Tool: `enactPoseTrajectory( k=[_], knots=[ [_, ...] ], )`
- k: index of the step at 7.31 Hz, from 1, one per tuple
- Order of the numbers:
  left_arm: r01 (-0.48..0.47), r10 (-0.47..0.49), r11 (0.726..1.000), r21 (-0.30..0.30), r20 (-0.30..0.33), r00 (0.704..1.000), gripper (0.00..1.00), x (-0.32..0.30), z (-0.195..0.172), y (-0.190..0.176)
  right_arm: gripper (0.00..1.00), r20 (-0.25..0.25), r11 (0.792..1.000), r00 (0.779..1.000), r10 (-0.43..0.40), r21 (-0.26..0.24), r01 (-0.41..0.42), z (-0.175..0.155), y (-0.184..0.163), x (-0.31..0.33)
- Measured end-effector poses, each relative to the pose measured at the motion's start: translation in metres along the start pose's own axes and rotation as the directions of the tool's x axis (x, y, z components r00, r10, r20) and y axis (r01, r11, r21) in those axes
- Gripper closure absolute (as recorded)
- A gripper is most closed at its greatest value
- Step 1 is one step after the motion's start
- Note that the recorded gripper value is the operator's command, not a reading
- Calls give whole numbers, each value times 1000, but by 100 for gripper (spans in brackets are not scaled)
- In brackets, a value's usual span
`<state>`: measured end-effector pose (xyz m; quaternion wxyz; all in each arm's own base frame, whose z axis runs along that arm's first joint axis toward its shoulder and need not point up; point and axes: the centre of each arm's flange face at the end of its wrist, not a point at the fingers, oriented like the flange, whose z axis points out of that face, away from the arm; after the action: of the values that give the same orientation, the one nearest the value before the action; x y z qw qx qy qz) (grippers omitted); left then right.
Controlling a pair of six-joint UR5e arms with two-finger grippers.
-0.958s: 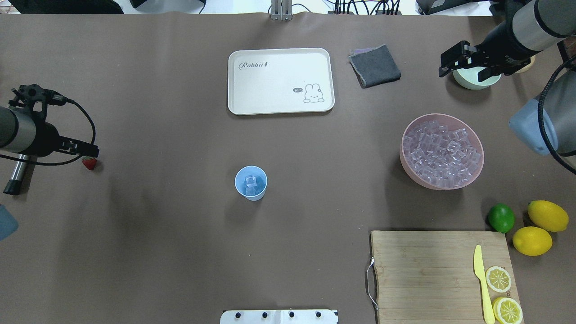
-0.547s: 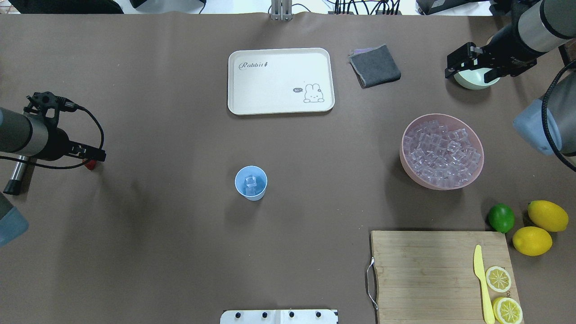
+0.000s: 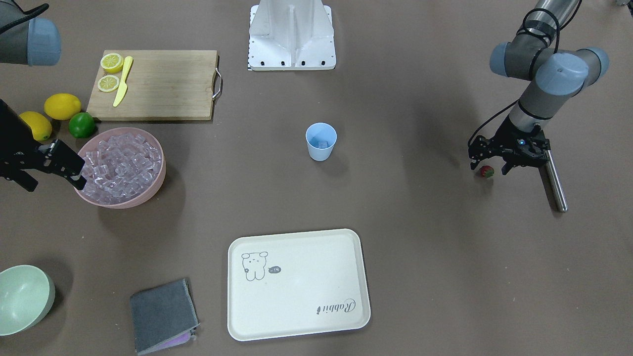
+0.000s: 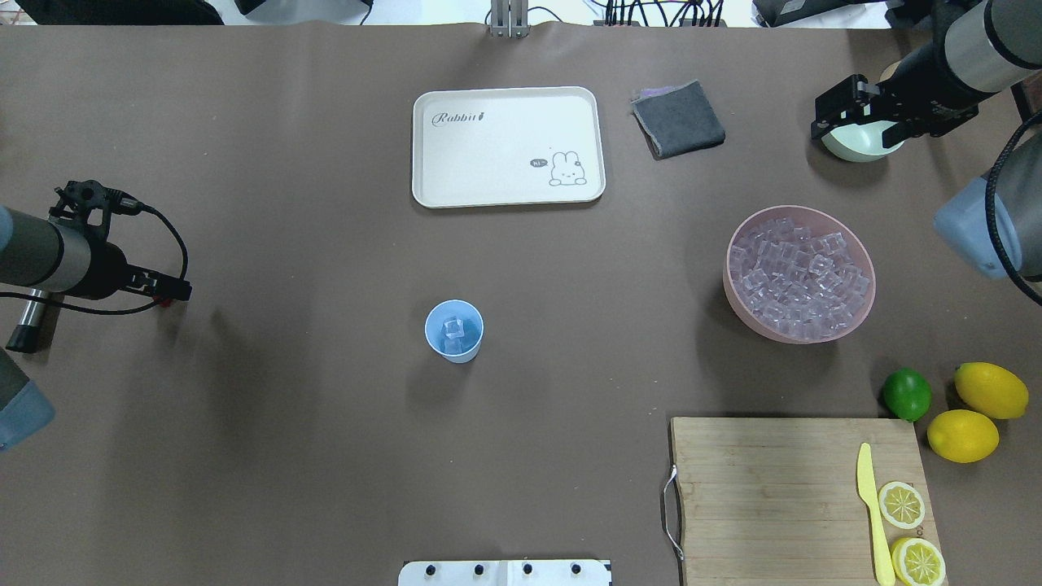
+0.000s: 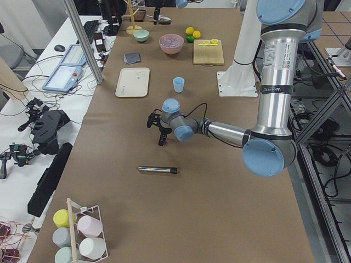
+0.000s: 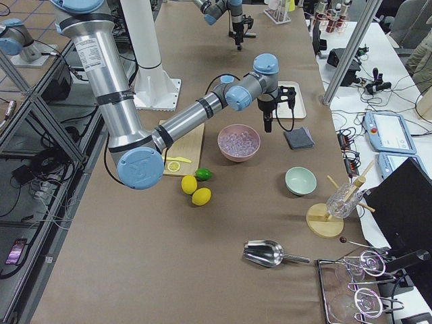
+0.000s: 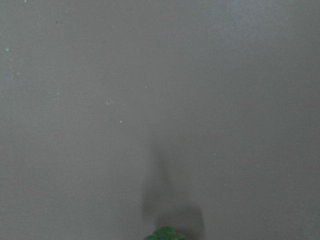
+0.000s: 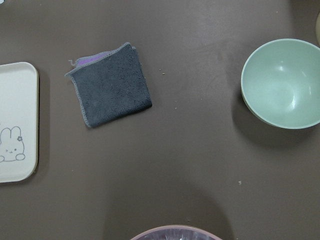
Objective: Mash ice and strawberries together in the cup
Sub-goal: 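Grasp the red strawberry with the left gripper, then carry the strawberry with the left gripper over the blue cup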
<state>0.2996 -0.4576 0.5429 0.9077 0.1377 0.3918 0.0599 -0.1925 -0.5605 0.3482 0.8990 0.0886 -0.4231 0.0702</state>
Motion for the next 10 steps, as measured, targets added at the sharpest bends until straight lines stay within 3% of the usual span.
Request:
enactPoseTrajectory(
  k=[4,7,10],
  knots=[
    [-4,4,1000,7,6,1000,100,2,2,-1,0,4,1000,1000,-3,1,3,-1,0,-2],
    [-12,12,999,51,-7,1000,100,10,-19,-10,0,5,1000,1000,-2,-1,2,-1,-1,-2],
    [-5,23,984,177,-103,994,100,56,-89,-43,0,3,1000,1000,4,-8,-4,0,0,3]
  ],
)
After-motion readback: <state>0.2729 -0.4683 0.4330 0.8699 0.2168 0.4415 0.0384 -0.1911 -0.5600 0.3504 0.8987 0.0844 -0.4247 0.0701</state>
